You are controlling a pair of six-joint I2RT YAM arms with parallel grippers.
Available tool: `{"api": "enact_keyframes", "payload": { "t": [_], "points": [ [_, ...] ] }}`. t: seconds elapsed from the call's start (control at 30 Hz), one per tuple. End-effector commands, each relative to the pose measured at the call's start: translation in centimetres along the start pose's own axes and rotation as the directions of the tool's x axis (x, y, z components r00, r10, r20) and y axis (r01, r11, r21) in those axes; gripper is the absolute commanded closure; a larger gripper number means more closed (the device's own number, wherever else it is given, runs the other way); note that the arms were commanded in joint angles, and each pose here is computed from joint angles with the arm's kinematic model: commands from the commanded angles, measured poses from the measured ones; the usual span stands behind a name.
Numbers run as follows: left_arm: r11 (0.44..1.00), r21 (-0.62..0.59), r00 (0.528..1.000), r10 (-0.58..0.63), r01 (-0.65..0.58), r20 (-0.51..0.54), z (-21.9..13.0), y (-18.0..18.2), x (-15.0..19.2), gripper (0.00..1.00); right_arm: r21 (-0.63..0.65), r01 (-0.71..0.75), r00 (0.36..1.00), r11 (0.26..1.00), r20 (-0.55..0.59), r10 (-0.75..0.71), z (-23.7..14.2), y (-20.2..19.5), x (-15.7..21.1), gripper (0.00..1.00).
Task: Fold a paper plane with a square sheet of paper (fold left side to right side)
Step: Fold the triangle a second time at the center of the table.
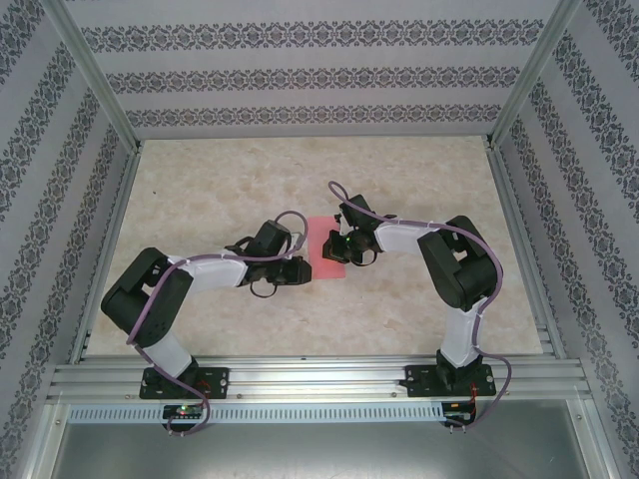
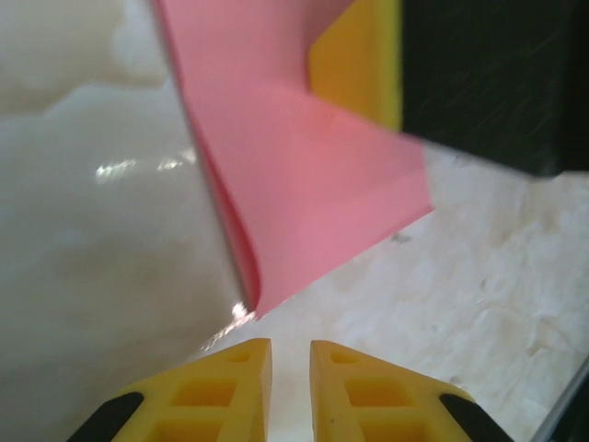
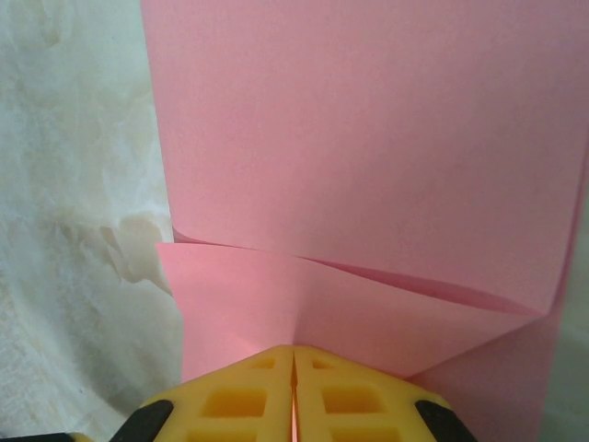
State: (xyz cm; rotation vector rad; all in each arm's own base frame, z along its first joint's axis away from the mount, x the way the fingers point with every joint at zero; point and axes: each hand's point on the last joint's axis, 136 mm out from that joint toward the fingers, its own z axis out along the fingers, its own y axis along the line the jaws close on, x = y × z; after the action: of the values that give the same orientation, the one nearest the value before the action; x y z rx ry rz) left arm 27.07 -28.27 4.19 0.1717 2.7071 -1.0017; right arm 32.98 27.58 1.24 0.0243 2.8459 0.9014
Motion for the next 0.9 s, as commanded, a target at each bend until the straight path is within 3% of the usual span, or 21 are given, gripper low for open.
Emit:
{"api": "enact_keyframes", "payload": {
  "t": [0.0, 0.43, 0.67, 0.87],
  "points": [
    [0.999, 0.044, 1.0, -0.011, 0.011, 0.002, 0.1, -1.2, -1.6, 0.81, 0.093, -0.022, 1.0, 0.995, -0.019, 0.024, 1.0, -2.8, 0.7, 0.91],
    [0.999, 0.019, 0.998, -0.033, 0.034, -0.055, 2.6, 0.3, -1.0, 0.82, 0.073, -0.016, 1.0, 0.997, -0.016, 0.018, 0.9, -2.2, 0.5, 0.91],
    [0.997, -0.048, 0.994, -0.065, 0.061, -0.091, 3.4, 2.6, 0.6, 0.82, -0.011, 0.024, 0.999, 1.0, 0.021, -0.024, -1.3, 0.5, -0.1, 0.9],
    [0.995, -0.074, 0.993, -0.07, 0.063, -0.095, 3.4, 3.3, 1.2, 0.83, -0.077, 0.003, 0.999, 0.997, -0.041, -0.006, -1.3, 1.9, 1.9, 0.91]
  ]
}}
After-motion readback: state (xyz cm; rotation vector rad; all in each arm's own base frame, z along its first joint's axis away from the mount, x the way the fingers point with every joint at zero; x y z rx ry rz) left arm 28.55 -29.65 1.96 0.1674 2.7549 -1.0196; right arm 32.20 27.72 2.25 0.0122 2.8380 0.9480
